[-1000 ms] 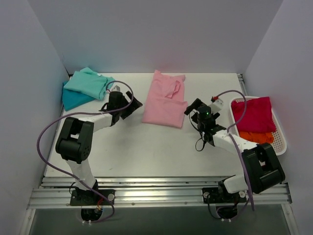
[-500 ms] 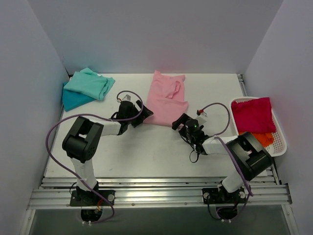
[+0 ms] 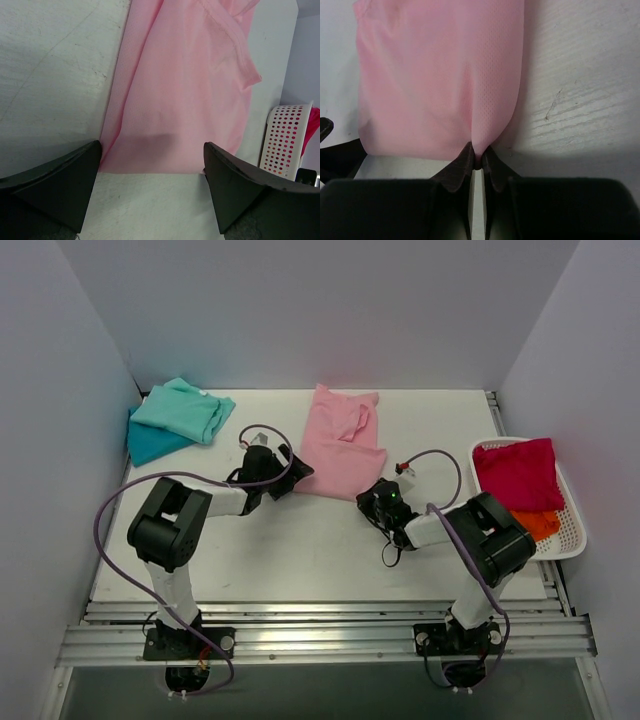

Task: Fold and stack the t-shirts
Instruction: Grab one side of the 2/3 rectangular tshirt with both arms

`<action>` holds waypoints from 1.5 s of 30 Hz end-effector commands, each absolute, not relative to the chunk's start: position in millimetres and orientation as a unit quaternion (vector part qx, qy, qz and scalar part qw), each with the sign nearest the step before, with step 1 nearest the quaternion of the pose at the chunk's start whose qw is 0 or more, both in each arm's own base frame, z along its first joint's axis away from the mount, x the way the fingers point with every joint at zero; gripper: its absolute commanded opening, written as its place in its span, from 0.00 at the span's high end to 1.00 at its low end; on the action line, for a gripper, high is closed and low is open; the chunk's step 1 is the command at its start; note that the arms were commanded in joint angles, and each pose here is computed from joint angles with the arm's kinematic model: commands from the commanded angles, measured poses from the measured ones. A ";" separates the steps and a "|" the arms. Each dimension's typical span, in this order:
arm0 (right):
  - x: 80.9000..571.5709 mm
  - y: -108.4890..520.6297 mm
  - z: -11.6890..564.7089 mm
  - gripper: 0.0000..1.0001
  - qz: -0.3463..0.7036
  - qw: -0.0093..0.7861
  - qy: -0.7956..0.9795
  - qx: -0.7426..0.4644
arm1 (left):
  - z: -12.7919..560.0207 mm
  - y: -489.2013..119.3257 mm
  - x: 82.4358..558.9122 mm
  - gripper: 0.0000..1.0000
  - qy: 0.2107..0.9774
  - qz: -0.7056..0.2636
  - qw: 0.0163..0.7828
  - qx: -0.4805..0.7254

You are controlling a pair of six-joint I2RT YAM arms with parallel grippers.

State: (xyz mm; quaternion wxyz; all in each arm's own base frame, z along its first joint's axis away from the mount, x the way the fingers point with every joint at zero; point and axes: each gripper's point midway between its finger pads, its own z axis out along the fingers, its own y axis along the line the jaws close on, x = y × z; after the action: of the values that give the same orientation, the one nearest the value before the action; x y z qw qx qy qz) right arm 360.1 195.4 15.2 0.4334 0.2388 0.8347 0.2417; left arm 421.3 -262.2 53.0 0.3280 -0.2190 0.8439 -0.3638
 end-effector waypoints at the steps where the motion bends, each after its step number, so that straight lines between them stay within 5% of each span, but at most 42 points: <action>1: 363.0 198.0 13.7 0.99 0.240 0.428 0.839 0.235 | 67.0 -267.1 418.2 0.07 0.837 -0.382 0.329 -0.211; 17: 364.1 196.9 9.5 1.00 0.233 0.427 0.842 0.232 | 40.4 -262.8 378.4 0.12 0.877 -0.321 0.301 -0.194; 39: 362.5 196.3 6.2 1.00 0.229 0.424 0.846 0.227 | -4.6 -247.3 406.1 0.20 0.883 -0.249 0.324 -0.232; 45: 363.1 195.3 7.1 1.00 0.228 0.425 0.846 0.228 | -9.0 -248.0 407.3 0.42 0.883 -0.248 0.322 -0.233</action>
State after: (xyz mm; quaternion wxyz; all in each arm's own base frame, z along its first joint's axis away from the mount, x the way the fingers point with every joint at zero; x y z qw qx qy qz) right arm 362.9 199.3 14.1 0.4307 0.2345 0.8362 0.2455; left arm 425.1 -264.9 36.9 0.3608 -0.2261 0.8501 -0.3100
